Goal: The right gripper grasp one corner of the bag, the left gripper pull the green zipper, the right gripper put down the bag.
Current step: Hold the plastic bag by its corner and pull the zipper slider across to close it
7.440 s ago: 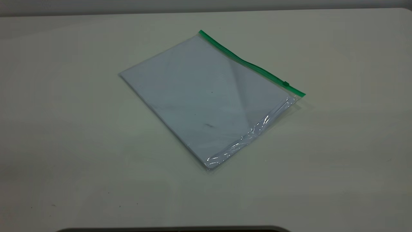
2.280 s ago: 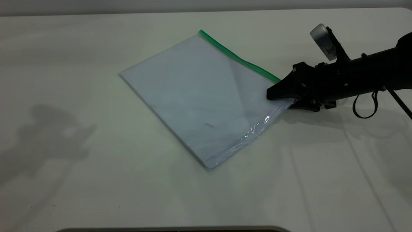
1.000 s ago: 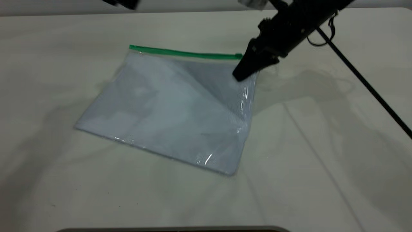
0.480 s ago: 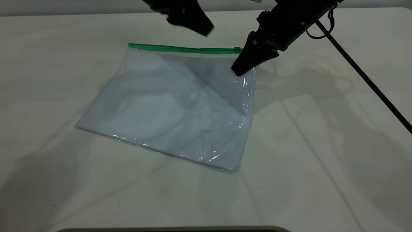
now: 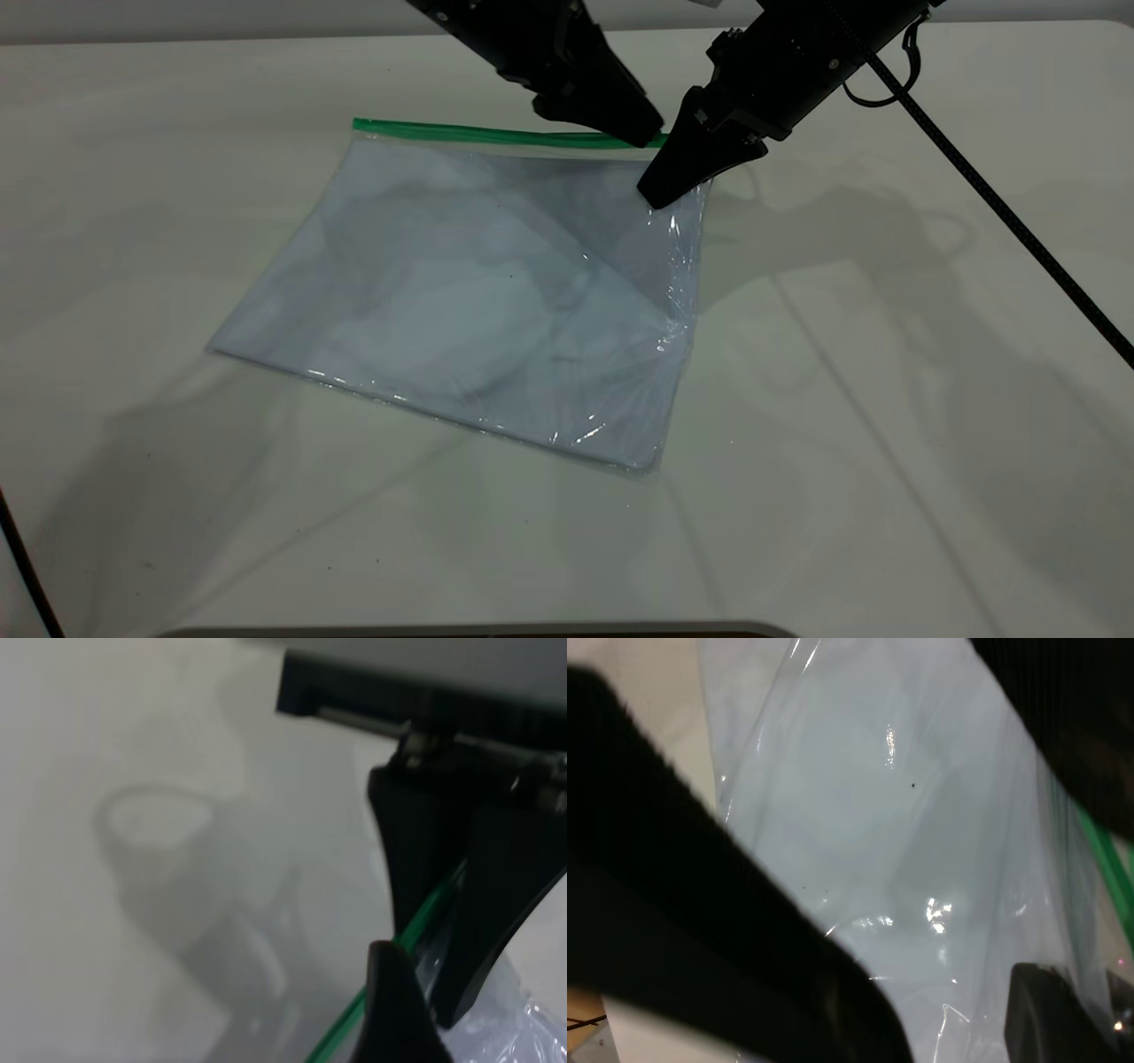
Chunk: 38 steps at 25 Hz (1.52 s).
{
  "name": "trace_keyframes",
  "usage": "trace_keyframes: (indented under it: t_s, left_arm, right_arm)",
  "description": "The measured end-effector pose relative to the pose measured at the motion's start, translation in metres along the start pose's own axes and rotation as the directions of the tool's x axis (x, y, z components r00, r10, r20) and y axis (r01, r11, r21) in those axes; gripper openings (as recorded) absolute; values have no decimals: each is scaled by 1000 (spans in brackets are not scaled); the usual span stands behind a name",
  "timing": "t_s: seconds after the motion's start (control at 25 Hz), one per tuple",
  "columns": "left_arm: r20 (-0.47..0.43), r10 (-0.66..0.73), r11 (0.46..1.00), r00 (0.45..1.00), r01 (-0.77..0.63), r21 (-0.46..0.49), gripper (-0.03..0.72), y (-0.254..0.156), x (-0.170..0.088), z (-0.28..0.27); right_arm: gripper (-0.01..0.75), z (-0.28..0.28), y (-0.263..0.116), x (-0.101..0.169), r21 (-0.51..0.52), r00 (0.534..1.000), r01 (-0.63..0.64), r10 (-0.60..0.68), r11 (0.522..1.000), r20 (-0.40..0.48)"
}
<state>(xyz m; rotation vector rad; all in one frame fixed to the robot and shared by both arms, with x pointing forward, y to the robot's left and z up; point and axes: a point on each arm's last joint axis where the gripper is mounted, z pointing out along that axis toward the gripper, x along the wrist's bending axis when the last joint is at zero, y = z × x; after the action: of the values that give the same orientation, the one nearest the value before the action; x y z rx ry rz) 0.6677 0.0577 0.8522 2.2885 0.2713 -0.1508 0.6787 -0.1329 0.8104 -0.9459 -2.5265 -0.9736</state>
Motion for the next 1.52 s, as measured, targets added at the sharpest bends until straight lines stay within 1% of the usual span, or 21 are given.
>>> trace_keyframes:
  t_s: [0.24, 0.4, 0.52, 0.84, 1.32, 1.44, 1.52]
  left_arm:
    - [-31, 8, 999, 999, -9, -34, 523, 3, 3, 3]
    - [-46, -4, 1000, 999, 3, -21, 500, -6, 6, 12]
    - [-54, -15, 1000, 998, 14, -19, 496, -11, 8, 16]
    - [-68, -10, 998, 998, 6, -59, 480, -7, 8, 19]
    - [-50, -29, 998, 998, 26, -64, 424, -12, 6, 28]
    - [-45, -29, 998, 999, 26, -64, 387, -12, 6, 28]
    - [-39, -29, 998, 999, 26, -65, 337, -12, 5, 28]
  right_arm:
    - [35, 0, 0, 0, 0, 1000, 0, 0, 1000, 0]
    - [35, 0, 0, 1, 4, 1000, 0, 0, 1000, -11]
    - [35, 0, -1, 1, 5, 1000, 7, -6, 1000, -17]
    - [35, -1, -1, 1, 8, 1000, 11, -11, 1000, -25]
    - [35, -1, -3, 2, 20, 999, 29, -29, 999, -31]
    - [35, -1, -3, 2, 20, 999, 29, -29, 999, -31]
    - [35, -1, -3, 2, 21, 999, 30, -29, 999, -30]
